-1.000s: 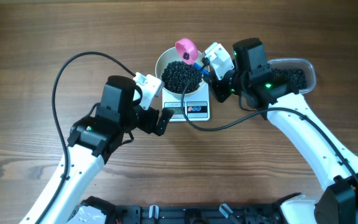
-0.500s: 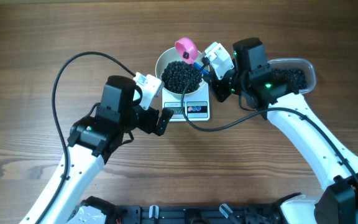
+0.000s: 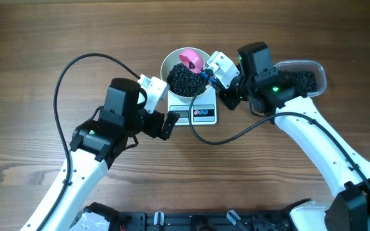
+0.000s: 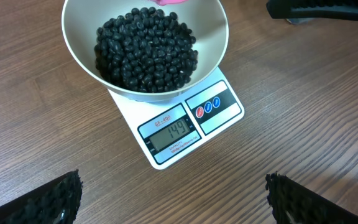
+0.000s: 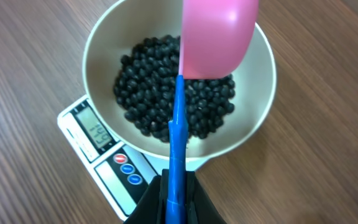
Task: Scoop item into bowl and weigh 150g on scale
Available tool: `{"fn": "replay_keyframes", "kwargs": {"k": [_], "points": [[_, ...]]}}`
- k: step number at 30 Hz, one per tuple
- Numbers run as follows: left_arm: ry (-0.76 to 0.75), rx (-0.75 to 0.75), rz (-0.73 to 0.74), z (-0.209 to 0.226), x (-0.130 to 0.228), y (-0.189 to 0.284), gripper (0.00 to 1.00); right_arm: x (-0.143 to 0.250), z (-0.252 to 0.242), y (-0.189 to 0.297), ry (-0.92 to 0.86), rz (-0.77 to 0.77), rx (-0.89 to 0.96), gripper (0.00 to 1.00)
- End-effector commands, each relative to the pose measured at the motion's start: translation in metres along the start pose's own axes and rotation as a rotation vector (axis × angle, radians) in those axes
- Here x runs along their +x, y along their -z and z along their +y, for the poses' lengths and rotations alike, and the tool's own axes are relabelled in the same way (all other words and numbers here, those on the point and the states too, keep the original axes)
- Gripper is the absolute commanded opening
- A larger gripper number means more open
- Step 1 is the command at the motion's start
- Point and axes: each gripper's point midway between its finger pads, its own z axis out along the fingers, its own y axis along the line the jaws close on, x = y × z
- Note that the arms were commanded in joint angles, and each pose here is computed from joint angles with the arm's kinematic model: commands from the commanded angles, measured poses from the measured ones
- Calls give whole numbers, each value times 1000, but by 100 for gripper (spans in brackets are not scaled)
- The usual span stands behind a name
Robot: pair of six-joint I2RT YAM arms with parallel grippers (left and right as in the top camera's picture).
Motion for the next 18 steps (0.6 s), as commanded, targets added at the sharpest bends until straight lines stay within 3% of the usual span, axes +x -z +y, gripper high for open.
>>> {"fn": "replay_keyframes", "kwargs": {"k": [1,5,18], "points": [[-11,12,13,-2,3,-3,100,2,-3,-4,-9,9,16,4],[-11,12,13,-2,3,-3,100,-6,-1,-3,-109,-25,0,4],[-11,11,13,-2,3,-3,100,-6,-1,-3,-40,-26,1,4]]}}
